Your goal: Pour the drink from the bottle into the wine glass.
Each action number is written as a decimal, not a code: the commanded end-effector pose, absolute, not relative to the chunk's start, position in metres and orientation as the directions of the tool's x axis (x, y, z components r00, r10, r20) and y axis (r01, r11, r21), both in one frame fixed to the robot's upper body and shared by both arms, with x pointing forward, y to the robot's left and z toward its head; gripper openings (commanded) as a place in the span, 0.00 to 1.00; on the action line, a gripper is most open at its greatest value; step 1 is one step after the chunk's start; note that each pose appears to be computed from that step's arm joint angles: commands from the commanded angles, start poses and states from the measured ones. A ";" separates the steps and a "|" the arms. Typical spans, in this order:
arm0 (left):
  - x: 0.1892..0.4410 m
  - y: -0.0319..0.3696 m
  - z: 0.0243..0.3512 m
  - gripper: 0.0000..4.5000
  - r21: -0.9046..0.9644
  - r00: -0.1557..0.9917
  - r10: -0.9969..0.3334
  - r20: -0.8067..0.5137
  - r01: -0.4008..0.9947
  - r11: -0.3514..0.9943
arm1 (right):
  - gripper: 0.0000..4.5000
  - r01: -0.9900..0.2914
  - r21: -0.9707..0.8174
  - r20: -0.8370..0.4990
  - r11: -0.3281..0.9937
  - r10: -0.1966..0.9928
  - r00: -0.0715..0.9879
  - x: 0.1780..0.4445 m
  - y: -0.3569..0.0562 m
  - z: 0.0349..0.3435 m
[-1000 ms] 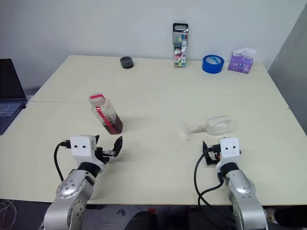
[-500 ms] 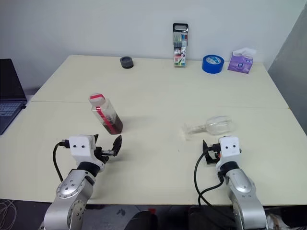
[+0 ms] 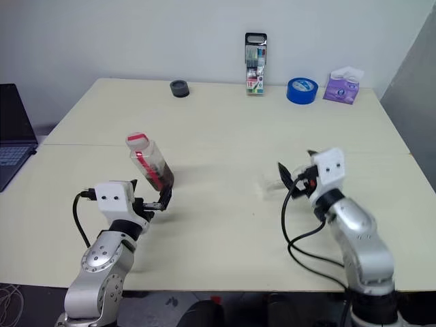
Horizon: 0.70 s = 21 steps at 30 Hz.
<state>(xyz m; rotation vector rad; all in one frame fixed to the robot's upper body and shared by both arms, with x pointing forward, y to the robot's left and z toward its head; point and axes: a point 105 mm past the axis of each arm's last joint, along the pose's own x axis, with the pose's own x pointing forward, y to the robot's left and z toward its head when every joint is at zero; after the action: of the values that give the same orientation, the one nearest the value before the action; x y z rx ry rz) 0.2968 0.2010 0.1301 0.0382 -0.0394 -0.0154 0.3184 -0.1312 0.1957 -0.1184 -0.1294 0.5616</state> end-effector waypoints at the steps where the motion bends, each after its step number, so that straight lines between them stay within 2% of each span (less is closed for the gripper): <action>1: 0.298 0.200 0.144 0.99 0.054 0.996 -0.008 0.091 0.003 0.999 | 1.00 -0.733 -0.107 0.074 0.672 0.740 0.668 0.311 -0.113 0.212; 4: 0.303 0.198 0.147 0.99 0.050 0.995 -0.007 0.104 0.002 0.999 | 1.00 -0.830 -0.106 0.041 0.547 0.837 0.546 0.315 -0.102 0.222; 8: 0.310 0.197 0.152 0.99 0.052 0.992 0.010 0.122 -0.017 0.999 | 1.00 -0.872 -0.115 0.040 0.475 0.880 0.474 0.323 -0.091 0.230; 21: 0.327 0.196 0.179 0.99 0.063 0.981 0.015 0.194 -0.027 0.998 | 1.00 -0.893 -0.115 0.074 0.435 0.900 0.429 0.320 -0.070 0.235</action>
<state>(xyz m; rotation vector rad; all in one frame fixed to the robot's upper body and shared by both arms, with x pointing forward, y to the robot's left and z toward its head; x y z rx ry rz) 0.3271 0.1935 0.1687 0.0500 -0.1589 0.0158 0.3273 -0.0722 0.2175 -0.0492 -0.0569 1.1009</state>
